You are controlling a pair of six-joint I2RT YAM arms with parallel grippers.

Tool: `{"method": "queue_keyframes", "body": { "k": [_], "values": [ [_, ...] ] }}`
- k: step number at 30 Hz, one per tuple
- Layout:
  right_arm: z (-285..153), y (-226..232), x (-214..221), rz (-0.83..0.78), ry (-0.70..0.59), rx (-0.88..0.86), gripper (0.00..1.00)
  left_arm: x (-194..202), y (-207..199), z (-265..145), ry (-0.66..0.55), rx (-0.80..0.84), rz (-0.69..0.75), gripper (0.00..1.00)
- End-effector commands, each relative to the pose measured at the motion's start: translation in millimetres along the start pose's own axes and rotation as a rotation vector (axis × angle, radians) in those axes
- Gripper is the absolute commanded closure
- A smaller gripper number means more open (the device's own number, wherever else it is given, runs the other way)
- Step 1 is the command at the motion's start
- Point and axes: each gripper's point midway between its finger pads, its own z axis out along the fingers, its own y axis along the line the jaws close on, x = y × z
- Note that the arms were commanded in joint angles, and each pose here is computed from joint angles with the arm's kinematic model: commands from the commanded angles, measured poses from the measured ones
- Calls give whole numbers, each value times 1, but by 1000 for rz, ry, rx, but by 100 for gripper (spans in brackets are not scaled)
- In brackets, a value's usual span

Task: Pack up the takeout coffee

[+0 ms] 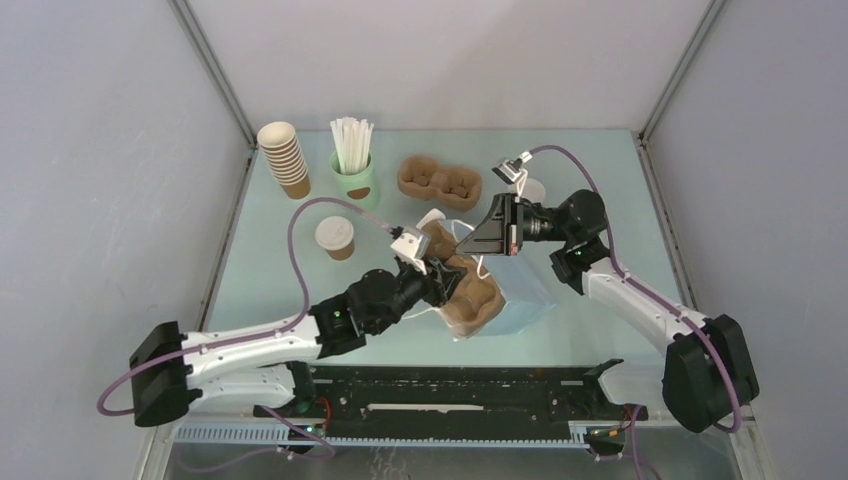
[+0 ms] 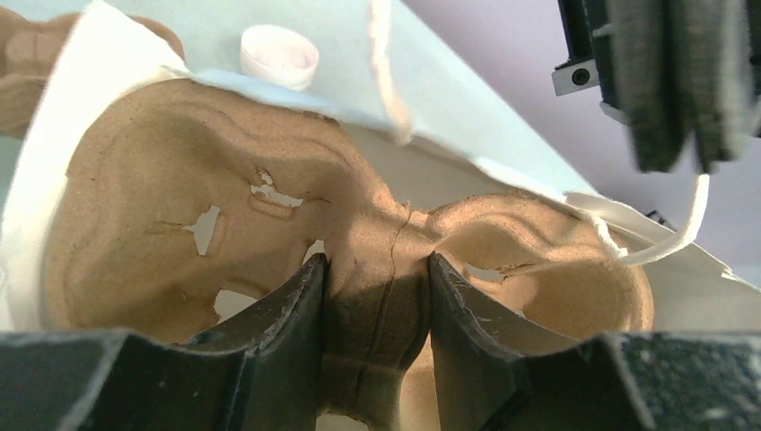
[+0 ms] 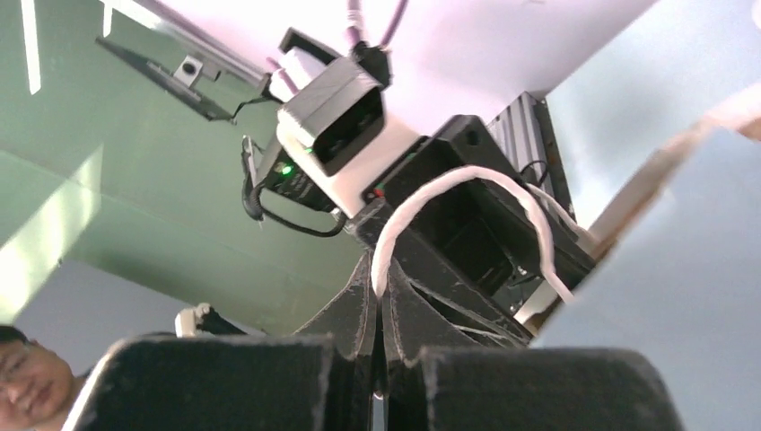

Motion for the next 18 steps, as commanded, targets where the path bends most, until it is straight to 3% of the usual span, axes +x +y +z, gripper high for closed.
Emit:
{"method": "queue_keyframes", "body": {
  "k": [1, 6, 12, 18],
  "values": [
    [-23, 0, -1, 2, -37, 23, 100, -13, -20, 15, 9, 36, 9, 58],
    [-53, -24, -4, 63, -86, 161, 100, -10, -24, 28, 23, 29, 25, 58],
    [-61, -11, -25, 130, -176, 175, 100, -32, -37, 40, -40, 50, 19, 58],
    [-80, -29, -30, 246, -229, 307, 100, -29, -45, 54, -55, 72, 10, 56]
  ]
}}
